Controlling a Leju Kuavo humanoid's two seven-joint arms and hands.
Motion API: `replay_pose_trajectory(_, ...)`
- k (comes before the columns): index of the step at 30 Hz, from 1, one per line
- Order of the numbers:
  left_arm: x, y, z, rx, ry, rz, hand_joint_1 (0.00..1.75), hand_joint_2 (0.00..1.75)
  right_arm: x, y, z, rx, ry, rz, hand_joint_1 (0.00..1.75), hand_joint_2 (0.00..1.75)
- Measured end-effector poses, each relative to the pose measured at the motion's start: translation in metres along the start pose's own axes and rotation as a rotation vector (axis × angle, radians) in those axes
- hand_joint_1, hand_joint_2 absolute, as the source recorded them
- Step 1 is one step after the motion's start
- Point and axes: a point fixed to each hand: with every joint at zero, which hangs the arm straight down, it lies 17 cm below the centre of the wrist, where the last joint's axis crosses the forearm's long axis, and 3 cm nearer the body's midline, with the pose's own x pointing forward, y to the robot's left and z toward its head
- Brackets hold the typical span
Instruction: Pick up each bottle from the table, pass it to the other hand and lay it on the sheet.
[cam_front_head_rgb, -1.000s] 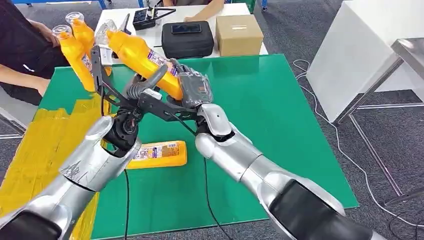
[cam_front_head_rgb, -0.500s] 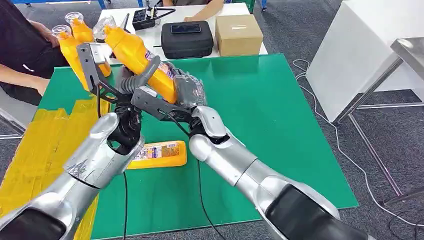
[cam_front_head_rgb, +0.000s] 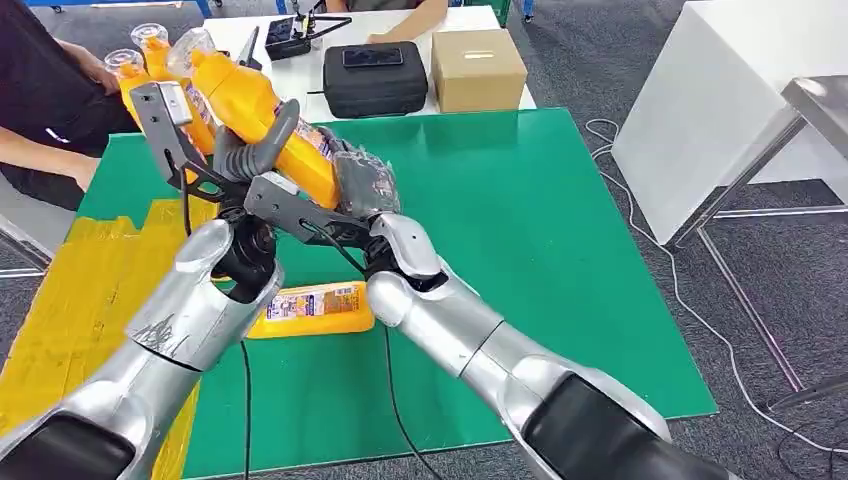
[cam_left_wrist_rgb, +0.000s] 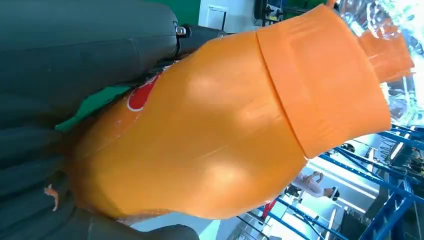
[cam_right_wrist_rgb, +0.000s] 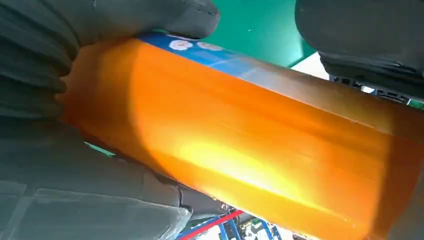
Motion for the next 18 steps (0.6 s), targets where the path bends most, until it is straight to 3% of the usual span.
replay_pose_trajectory(18, -0.0018, -0.0007, -0.0025, -0.010, 0.008, 0.012, 1.75, 1.75, -0.0008, 0.0005, 0.0000, 0.001, 0.000, 0.007, 1.75, 1.75)
